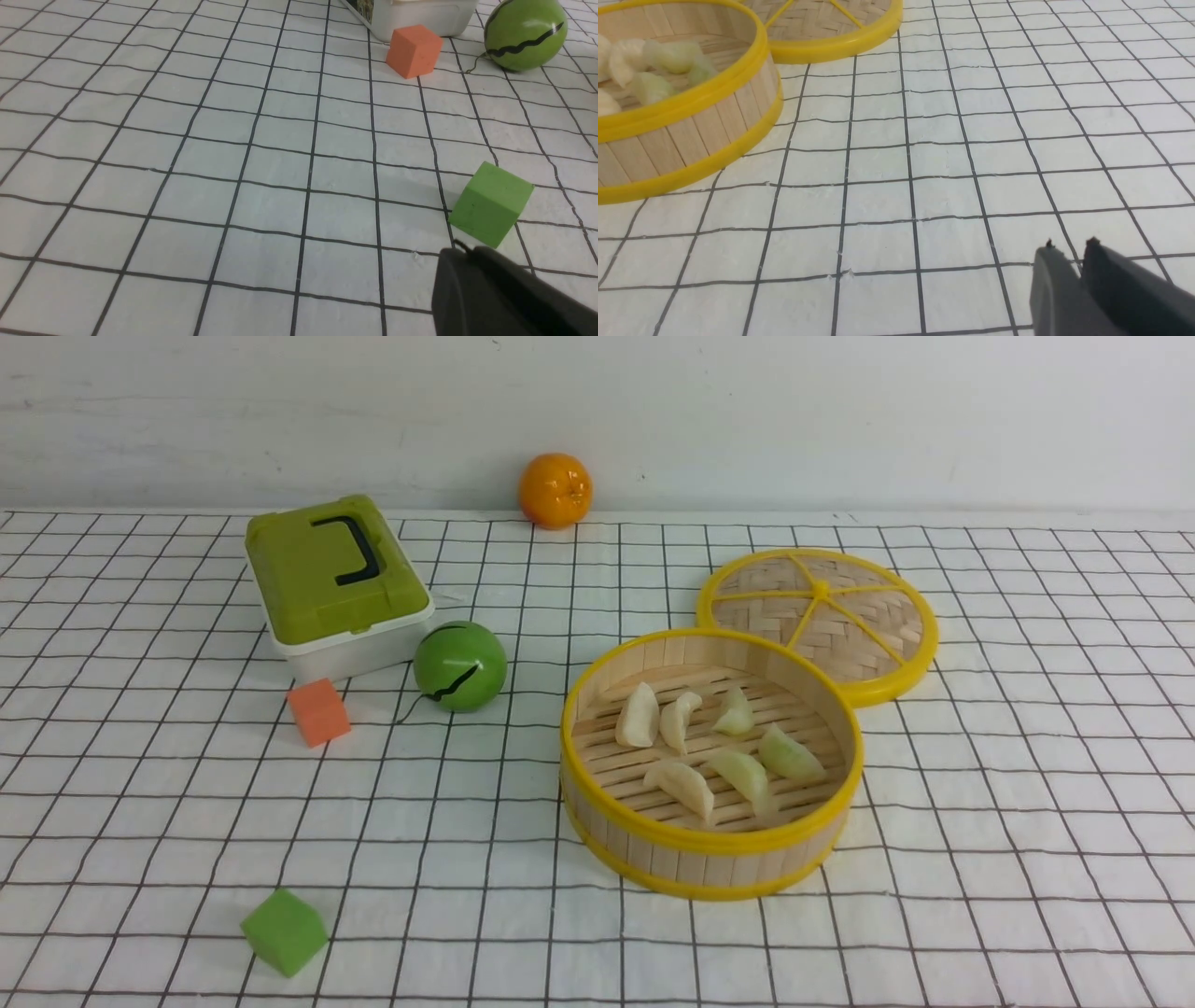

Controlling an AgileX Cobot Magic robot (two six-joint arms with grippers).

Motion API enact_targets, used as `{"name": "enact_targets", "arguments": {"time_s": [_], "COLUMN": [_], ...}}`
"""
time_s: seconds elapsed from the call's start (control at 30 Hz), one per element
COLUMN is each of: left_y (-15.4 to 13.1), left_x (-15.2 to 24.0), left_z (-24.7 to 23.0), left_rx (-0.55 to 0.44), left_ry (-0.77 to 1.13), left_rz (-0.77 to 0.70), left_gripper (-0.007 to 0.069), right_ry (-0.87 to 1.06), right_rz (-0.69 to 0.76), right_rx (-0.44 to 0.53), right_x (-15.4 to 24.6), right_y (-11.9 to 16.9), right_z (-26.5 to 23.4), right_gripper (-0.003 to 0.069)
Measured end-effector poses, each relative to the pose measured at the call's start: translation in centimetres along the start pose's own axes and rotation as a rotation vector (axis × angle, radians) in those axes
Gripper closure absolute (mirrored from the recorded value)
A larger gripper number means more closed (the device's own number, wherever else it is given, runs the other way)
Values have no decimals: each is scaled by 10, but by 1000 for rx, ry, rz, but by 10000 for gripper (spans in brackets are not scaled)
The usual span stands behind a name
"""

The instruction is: Put the dumplings into the steamer on the table with the white tablecloth.

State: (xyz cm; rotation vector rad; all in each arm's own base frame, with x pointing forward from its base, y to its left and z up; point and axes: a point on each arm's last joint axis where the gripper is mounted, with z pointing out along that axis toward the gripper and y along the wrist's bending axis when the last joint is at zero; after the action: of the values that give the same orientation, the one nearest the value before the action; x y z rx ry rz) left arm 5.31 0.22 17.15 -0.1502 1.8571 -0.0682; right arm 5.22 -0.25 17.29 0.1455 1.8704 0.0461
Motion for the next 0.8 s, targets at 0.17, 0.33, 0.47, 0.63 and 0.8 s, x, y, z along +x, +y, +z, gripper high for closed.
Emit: {"name": "enact_targets", "arguments": {"time_s": [0.17, 0.33, 0.47, 0.63, 0.8], "left_y": [0, 0, 0, 0, 0], "left_x": [0, 0, 0, 0, 0], "left_z": [0, 0, 0, 0, 0], "left_rx": [0, 0, 0, 0, 0], "left_ry": [0, 0, -1, -1, -1], "left_rz": [0, 0, 0, 0, 0], "left_gripper": [638, 638, 638, 638, 638], "right_ry": [0, 0, 0, 0, 0], "right_rz": [0, 0, 0, 0, 0], "right_rx": [0, 0, 0, 0, 0], "right_x": [0, 0, 0, 0, 0], "right_y": [0, 0, 0, 0, 0], "right_z": [0, 0, 0, 0, 0], "right_gripper": [566, 559, 554, 550, 545]}}
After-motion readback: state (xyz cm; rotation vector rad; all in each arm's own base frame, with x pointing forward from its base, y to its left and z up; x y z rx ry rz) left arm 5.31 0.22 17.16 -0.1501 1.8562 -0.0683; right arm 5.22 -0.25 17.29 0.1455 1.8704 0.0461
